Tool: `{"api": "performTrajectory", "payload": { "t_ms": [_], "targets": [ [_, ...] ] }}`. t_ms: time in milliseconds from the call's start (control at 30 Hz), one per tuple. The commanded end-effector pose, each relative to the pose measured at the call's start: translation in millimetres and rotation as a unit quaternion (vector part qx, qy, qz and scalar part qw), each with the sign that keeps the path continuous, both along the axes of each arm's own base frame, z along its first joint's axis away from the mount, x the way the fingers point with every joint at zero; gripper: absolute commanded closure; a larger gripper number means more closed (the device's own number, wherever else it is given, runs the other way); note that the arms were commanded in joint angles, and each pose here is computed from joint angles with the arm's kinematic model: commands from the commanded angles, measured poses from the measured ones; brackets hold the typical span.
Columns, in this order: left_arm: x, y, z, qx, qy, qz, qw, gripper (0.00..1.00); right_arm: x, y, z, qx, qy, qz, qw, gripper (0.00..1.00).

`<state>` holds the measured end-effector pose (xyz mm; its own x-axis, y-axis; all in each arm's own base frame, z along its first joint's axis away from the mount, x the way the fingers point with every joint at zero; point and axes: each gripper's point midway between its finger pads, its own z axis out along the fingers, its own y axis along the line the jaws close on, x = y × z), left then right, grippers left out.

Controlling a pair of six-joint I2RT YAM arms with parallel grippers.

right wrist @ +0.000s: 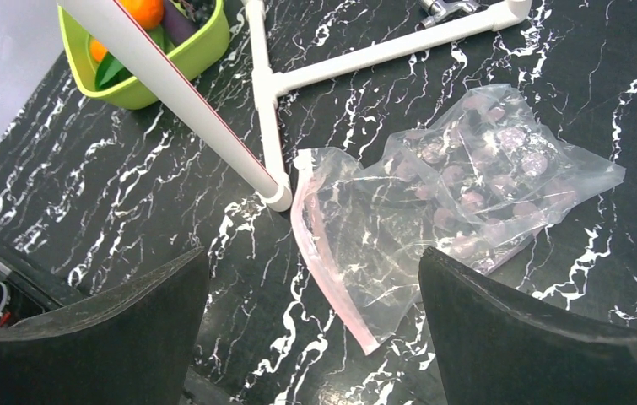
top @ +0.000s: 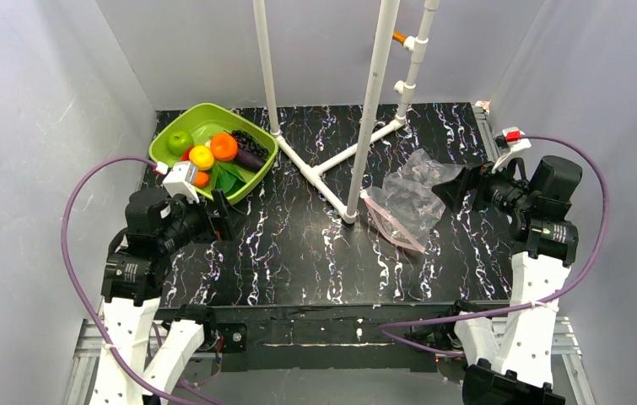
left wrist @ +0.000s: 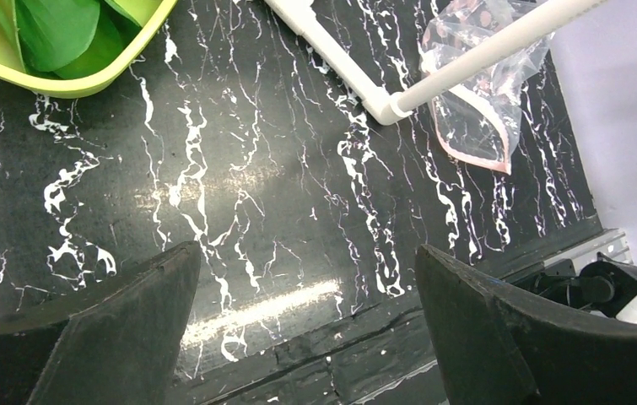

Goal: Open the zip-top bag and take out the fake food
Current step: Reset both arms

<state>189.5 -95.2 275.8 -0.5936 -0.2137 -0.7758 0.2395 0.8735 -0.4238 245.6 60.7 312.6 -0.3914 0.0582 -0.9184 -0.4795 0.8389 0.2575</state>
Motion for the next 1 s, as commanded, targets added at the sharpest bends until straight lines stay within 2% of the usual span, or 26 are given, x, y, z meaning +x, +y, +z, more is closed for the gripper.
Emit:
{"api": "performTrajectory", "payload": {
  "t_ms": [0,133,967],
  "targets": [
    [-1.0,7.3,3.2,0.021,-0.007,0.009,1.0,0.02,-0.2,2.2,20.8,0.03,-0.017,-0.019,0.999,0.02],
    [-0.8,7.6,2.9,0.021,-0.008,0.01,1.0,0.02,2.5,-5.7,14.8,0.03,-0.008,-0.05,0.998,0.02],
    [-2.4,8.5,-4.8,0.023,-0.006,0.011,1.0,0.02,-2.2,0.3,10.8,0.027,-0.01,-0.027,0.999,0.02]
  ]
}}
